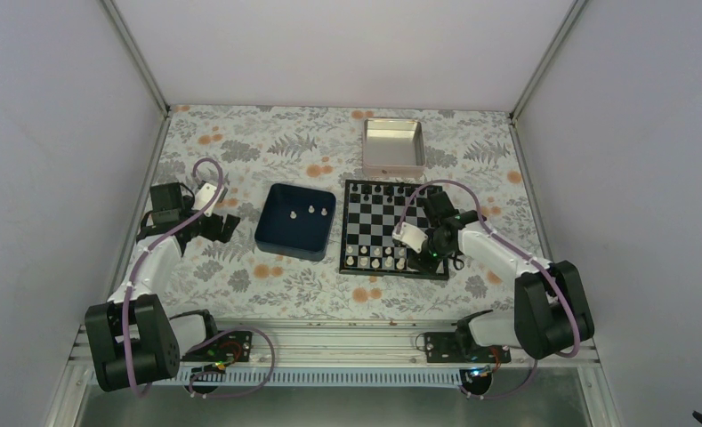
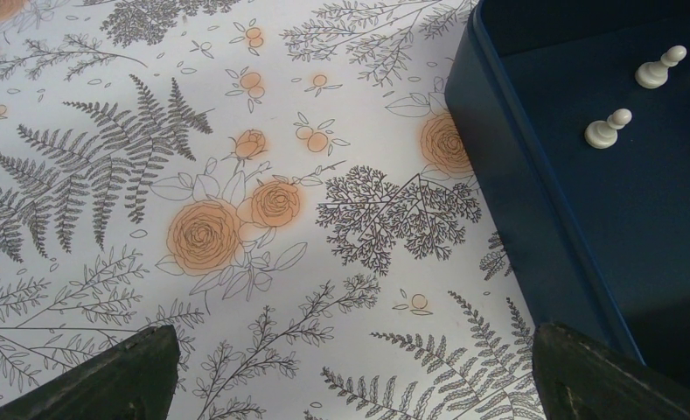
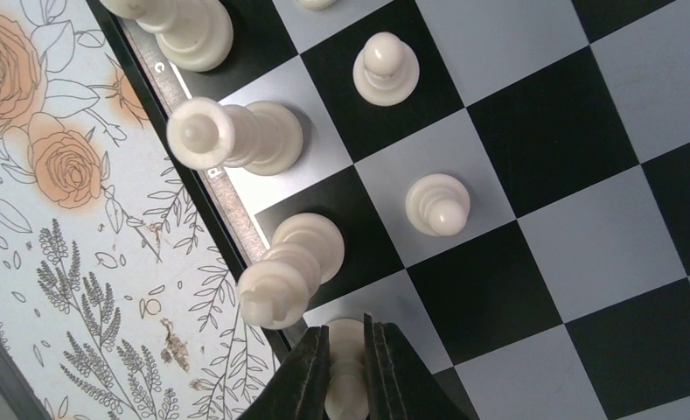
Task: Set up the chess pieces on the board
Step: Place the chess piece on the chessboard, then pick up the chess piece from the storage box.
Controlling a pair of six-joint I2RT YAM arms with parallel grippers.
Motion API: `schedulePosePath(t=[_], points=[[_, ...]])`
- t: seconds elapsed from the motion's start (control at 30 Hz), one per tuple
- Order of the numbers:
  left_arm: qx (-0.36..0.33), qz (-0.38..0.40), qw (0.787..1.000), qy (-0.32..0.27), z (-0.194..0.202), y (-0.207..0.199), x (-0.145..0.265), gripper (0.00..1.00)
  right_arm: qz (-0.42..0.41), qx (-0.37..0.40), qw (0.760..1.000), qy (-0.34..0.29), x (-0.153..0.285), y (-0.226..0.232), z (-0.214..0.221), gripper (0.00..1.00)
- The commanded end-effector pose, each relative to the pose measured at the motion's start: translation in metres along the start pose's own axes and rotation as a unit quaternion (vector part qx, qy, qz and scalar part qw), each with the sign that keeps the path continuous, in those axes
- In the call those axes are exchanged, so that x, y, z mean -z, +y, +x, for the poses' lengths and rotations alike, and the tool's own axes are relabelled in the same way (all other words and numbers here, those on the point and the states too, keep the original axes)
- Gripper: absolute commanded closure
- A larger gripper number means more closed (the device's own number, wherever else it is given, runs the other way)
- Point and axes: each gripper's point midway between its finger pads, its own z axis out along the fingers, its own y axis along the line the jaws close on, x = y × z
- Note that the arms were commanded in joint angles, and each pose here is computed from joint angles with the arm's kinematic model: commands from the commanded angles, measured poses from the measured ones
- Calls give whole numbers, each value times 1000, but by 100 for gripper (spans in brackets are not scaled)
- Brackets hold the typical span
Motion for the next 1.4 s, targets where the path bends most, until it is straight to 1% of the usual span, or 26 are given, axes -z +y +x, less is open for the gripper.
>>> schedulePosePath(t=[0.0, 0.37, 0.43, 0.47, 0.53, 0.6, 0.67, 0.87, 0.97, 1.1, 1.27, 1.37], points=[[1, 9, 1000, -8, 0, -3, 0, 0, 13, -13, 1000, -1, -1, -6, 2, 89], [1, 12, 1000, -7, 0, -4, -1, 0, 15, -21, 1000, 3, -3, -9, 5, 86], [1, 13, 1000, -7, 0, -4, -1, 0, 14, -22, 1000, 3, -3, -9, 5, 85], [1, 13, 1000, -7, 0, -4, -1, 0, 14, -22, 1000, 4, -3, -9, 5, 82], [0, 14, 1000, -7, 0, -4, -1, 0, 13, -23, 1000, 4, -3, -9, 6, 74], [0, 14, 1000, -7, 0, -5, -1, 0, 14, -23, 1000, 3, -3, -9, 5, 69], [0, 15, 1000, -7, 0, -5, 0, 0, 17, -23, 1000, 2, -2, -10, 5, 62], [-1, 15, 1000, -9, 0, -5, 0, 0, 38, -17, 999, -10, 7, -15, 0, 54], [-2, 16, 1000, -10, -1, -6, 1, 0, 68, -11, 998, -13, 17, -25, -4, 51], [-2, 18, 1000, -11, -1, -6, 1, 0, 98, 8, 994, -41, 48, -39, -32, 50], [-4, 19, 1000, -15, -2, -8, 3, 0, 112, 38, 989, -93, 95, -57, -94, 49], [-3, 23, 1000, -14, -2, -9, 3, 0, 115, 64, 986, -107, 111, -60, -135, 48]])
